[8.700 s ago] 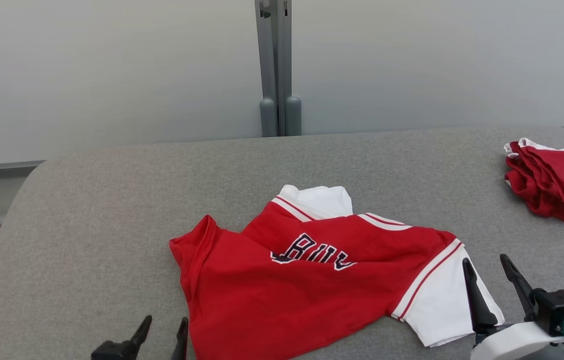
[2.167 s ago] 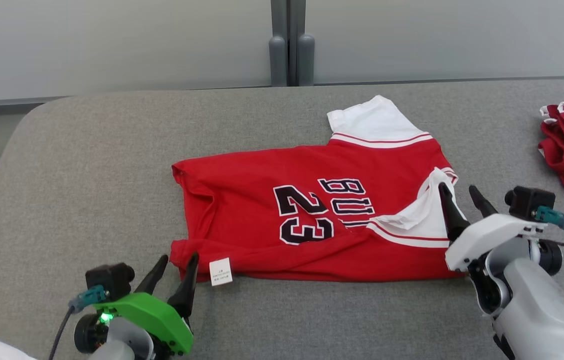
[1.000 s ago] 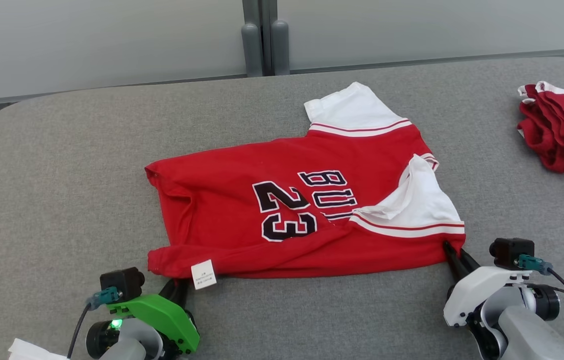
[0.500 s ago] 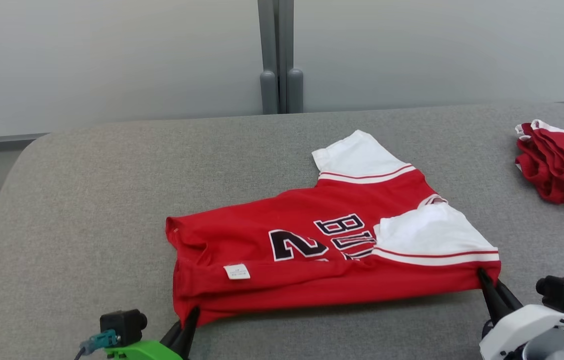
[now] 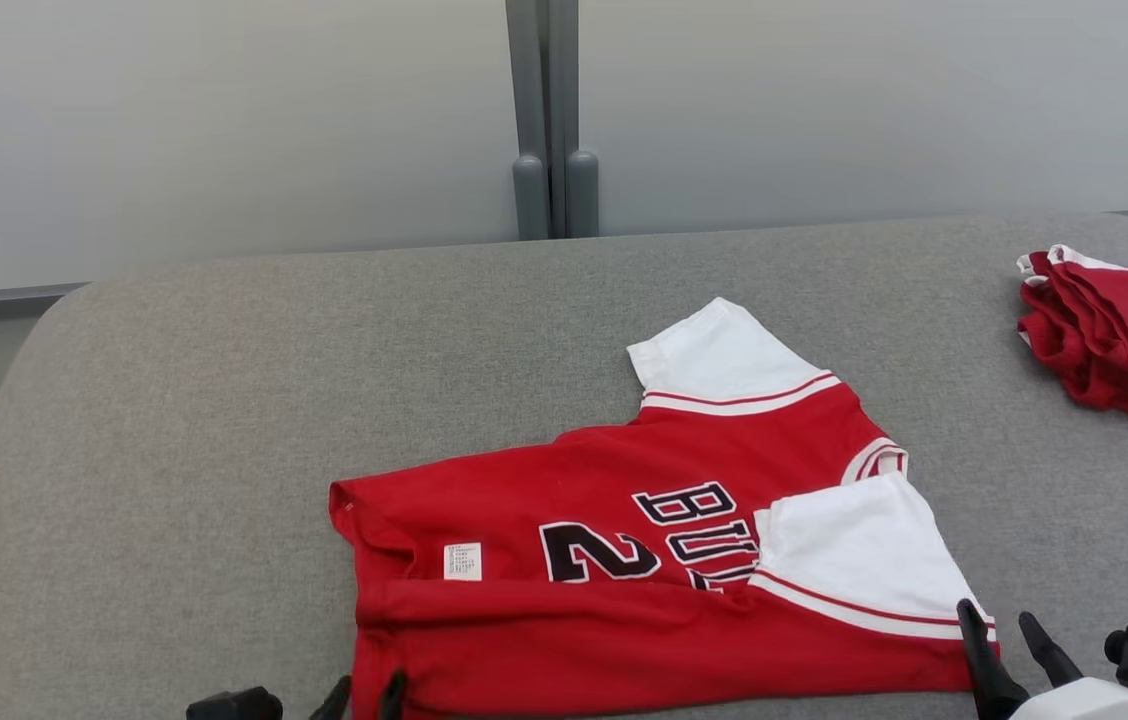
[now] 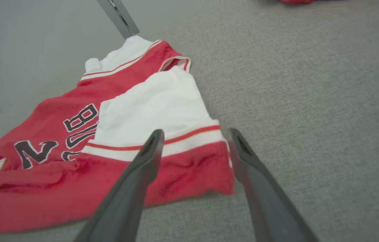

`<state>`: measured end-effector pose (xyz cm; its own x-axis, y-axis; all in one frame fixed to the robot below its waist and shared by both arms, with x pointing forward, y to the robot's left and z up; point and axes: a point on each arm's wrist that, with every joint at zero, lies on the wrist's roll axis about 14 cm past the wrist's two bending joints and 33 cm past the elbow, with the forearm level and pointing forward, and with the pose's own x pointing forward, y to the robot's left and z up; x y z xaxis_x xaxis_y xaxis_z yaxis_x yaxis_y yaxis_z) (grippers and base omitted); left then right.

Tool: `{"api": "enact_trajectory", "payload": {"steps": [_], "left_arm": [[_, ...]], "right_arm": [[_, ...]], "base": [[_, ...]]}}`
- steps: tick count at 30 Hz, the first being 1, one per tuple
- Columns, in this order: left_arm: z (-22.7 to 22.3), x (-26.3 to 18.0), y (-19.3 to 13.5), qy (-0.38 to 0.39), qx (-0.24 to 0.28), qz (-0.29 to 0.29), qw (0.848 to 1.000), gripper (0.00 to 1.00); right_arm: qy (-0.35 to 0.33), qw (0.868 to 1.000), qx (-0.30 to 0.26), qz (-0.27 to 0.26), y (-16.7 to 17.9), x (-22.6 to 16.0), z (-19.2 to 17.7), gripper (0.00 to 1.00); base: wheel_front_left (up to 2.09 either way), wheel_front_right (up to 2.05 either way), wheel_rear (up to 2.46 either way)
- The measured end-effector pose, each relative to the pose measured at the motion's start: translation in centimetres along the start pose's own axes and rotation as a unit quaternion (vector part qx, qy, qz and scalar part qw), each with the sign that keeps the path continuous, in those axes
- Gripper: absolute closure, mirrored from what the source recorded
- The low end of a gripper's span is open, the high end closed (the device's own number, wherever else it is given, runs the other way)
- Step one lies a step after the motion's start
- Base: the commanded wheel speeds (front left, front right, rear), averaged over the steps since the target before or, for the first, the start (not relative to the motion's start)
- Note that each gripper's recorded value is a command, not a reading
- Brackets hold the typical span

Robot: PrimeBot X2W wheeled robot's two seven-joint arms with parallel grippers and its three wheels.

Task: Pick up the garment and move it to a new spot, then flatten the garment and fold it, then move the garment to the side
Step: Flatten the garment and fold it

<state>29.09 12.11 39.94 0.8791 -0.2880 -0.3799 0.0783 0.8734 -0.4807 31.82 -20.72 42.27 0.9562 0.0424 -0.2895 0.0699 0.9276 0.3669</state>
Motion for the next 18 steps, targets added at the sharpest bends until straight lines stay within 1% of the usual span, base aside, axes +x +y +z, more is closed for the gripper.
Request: {"api": "enact_trajectory", "payload": {"steps": [3,5,10,12,14,18], "left_arm": [[1.2,0.1,0.4,-0.03,0.006,0.008,1.0,0.0],[2.4,0.3,0.5,-0.053,0.005,0.01,0.999,0.0],[6.5,0.6,0.7,-0.118,0.028,0.015,0.992,0.0],[8.8,0.5,0.6,-0.154,0.038,0.017,0.987,0.0],[11.3,0.3,0.4,-0.193,0.059,0.019,0.979,0.0],[14.2,-0.5,0.3,-0.241,0.082,0.025,0.967,0.0]], "right_arm": [[-0.03,1.0,0.0,0.001,0.5,0.2,1.3,0.0],[-0.052,0.999,-0.011,0.01,1.1,0.3,2.4,0.0],[-0.126,0.99,-0.04,0.043,3.6,0.6,6.1,0.0],[-0.152,0.985,-0.051,0.057,4.7,0.6,7.4,0.0],[-0.174,0.98,-0.067,0.074,5.9,0.5,8.4,0.0],[-0.208,0.969,-0.094,0.096,7.5,0.2,10.1,0.0]], "base": [[0.0,0.0,0.0],[0.0,0.0,0.0],[0.0,0.0,0.0],[0.0,0.0,0.0],[0.0,0.0,0.0],[0.0,0.0,0.0]]}}
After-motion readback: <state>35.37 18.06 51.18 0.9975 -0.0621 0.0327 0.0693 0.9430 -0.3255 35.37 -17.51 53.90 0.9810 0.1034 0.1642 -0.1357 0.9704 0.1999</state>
